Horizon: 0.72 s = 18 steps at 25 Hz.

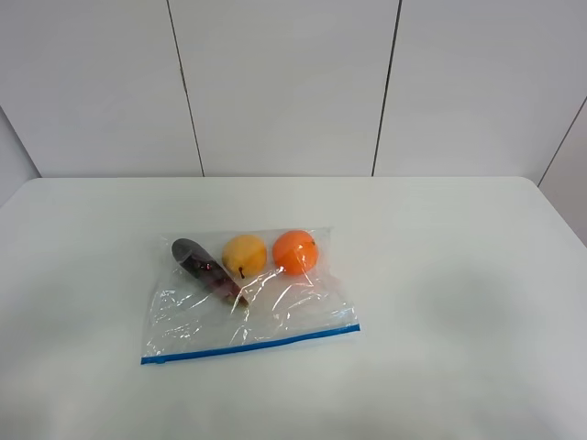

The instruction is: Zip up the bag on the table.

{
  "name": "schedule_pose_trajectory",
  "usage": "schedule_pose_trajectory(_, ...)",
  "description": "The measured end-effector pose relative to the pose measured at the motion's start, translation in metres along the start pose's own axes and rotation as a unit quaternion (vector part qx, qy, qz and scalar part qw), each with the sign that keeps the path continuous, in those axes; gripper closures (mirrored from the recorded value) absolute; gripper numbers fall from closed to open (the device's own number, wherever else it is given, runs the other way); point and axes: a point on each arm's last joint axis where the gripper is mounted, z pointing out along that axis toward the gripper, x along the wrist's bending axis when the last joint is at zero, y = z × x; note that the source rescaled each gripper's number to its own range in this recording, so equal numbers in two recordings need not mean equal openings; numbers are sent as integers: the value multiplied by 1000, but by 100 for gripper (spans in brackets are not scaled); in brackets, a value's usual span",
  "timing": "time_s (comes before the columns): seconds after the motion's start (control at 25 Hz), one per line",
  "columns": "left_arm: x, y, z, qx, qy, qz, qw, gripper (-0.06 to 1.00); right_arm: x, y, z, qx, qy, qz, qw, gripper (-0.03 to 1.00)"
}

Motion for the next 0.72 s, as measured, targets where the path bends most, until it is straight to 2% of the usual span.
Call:
schedule_pose_trajectory(0.44,0,0,0,0,0,0,1000,31,0,-20,20,48,-1,-19,999,5)
schedule_pose_trajectory(0.72,0,0,0,0,0,0,1000,31,0,-24,24,57,-1,-29,998,17)
